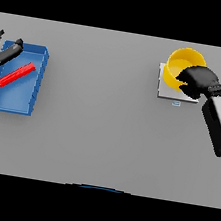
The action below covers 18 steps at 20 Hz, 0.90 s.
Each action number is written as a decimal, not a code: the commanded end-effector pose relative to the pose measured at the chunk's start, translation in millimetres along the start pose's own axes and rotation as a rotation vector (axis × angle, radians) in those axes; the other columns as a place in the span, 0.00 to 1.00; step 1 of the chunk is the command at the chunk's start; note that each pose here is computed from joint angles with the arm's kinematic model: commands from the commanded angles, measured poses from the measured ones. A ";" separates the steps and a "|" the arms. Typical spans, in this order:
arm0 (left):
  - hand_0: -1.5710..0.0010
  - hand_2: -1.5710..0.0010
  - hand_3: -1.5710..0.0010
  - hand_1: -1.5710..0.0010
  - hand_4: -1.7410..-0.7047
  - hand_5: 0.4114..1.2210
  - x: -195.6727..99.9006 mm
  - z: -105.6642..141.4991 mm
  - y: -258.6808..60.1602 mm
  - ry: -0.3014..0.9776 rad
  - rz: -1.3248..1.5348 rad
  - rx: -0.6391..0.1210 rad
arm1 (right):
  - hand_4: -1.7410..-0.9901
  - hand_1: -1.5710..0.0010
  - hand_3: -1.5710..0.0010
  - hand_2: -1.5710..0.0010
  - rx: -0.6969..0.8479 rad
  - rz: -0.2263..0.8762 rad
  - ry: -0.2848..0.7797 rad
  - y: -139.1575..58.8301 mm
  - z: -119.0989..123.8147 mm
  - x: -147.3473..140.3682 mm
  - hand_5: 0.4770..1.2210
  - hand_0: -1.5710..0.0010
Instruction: Pick up the red beaker and tilt it to pour out 1 green nut into yellow bowl. Pick up the yellow bowl and place it on the metallic measuring scale.
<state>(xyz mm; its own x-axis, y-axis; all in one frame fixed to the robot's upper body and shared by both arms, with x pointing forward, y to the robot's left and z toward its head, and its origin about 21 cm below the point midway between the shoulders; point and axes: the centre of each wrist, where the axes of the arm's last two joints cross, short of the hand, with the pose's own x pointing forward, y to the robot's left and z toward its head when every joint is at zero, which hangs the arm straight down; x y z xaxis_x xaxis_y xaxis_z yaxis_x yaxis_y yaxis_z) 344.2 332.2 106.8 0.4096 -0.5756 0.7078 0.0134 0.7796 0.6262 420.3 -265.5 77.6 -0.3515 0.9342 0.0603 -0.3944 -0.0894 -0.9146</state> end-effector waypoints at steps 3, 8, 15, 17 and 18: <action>1.00 1.00 1.00 1.00 0.98 0.37 -0.9 -1.2 2.6 -0.001 -0.005 0.006 | 0.00 0.00 0.05 0.13 0.022 -0.025 0.006 2.1 2.1 -4.7 1.00 0.10; 1.00 1.00 1.00 1.00 0.97 0.38 -3.5 -4.3 4.1 0.018 0.001 0.008 | 0.11 0.27 0.40 0.24 0.040 -0.056 0.004 5.5 2.8 -6.3 0.89 0.43; 1.00 1.00 1.00 1.00 0.98 0.36 -2.0 -3.4 -2.5 0.009 -0.004 -0.014 | 0.34 0.81 0.69 0.72 0.078 -0.021 0.013 1.5 -0.1 -7.2 0.51 0.88; 1.00 1.00 1.00 1.00 0.98 0.36 -2.4 -5.0 -0.4 0.018 0.000 -0.003 | 0.38 0.88 0.74 0.80 0.083 -0.013 0.002 0.5 1.0 -6.9 0.47 0.92; 1.00 1.00 1.00 1.00 0.98 0.35 -2.2 -6.7 -0.5 0.016 0.006 -0.004 | 0.40 0.90 0.76 0.84 0.088 -0.012 0.016 -0.8 0.6 -8.6 0.45 0.94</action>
<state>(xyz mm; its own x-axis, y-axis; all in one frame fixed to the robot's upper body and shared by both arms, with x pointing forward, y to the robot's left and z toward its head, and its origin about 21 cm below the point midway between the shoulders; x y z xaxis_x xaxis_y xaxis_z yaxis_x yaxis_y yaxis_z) 349.4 334.7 102.7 0.4246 -0.5669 0.7060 0.0149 0.7840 0.6206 423.1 -273.7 78.1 -0.3315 0.9413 0.0633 -0.4715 -0.1072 -0.8753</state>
